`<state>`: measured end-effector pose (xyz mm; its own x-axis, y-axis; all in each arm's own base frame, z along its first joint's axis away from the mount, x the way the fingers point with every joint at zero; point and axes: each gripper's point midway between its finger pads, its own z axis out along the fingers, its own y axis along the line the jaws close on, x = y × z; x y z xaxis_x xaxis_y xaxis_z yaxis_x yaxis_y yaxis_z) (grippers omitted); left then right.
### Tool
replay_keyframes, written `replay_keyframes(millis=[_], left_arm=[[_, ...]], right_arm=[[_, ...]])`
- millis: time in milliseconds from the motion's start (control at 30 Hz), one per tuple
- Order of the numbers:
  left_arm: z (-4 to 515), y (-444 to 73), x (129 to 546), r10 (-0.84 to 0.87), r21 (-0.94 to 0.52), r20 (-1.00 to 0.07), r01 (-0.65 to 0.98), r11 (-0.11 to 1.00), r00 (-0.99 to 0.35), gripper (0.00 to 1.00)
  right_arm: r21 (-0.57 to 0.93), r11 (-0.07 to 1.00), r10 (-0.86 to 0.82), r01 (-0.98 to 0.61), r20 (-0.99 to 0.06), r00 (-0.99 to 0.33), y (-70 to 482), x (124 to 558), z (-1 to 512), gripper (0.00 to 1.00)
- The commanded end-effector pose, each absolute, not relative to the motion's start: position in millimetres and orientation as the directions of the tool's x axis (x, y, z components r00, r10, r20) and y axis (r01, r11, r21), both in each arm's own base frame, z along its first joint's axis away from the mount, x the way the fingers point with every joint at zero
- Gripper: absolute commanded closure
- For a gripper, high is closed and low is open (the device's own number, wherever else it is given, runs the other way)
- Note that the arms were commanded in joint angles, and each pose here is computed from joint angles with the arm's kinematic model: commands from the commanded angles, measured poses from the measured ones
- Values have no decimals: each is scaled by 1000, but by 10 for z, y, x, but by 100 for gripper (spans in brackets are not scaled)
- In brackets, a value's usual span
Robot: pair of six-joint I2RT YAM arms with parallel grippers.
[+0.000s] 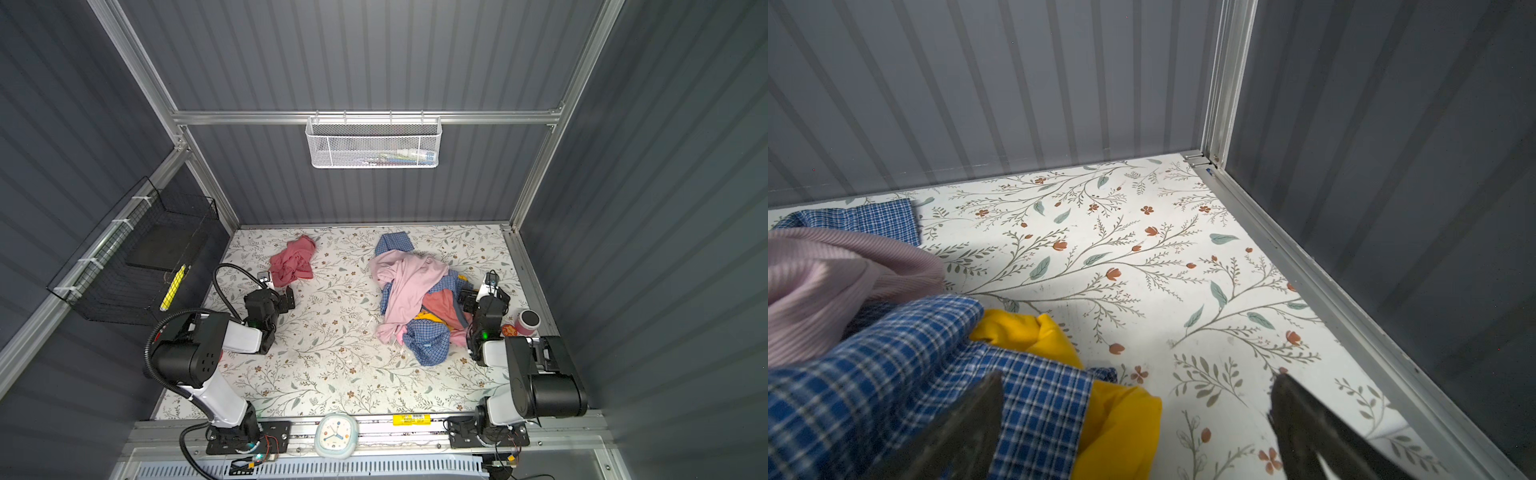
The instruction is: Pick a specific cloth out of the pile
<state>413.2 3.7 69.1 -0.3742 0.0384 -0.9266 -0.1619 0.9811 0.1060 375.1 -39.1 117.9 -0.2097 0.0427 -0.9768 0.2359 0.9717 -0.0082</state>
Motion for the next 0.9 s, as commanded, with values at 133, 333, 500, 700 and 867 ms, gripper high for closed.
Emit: replay_keyframes(millis=[133,333,500,700,867], left_arm=[[678,42,4133,48,116,-923,-156,981,-382,0],[672,42,4131,48,116,-922,-155,981,-384,0],[675,42,4132,48,115,-923,-156,981,-383,0],[683,44,4132,49,117,-924,-157,981,-380,0],[668,42,4132,48,116,-922,-155,981,-385,0]], right_arm=[[10,972,59,234,-977,-203,-400,3802,1225,1],[12,972,61,234,-978,-202,-402,3803,1228,1],[13,972,61,233,-977,-203,-403,3802,1223,1],[13,972,62,233,-977,-204,-406,3804,1224,1],[13,972,62,233,-977,-205,-406,3803,1218,1]])
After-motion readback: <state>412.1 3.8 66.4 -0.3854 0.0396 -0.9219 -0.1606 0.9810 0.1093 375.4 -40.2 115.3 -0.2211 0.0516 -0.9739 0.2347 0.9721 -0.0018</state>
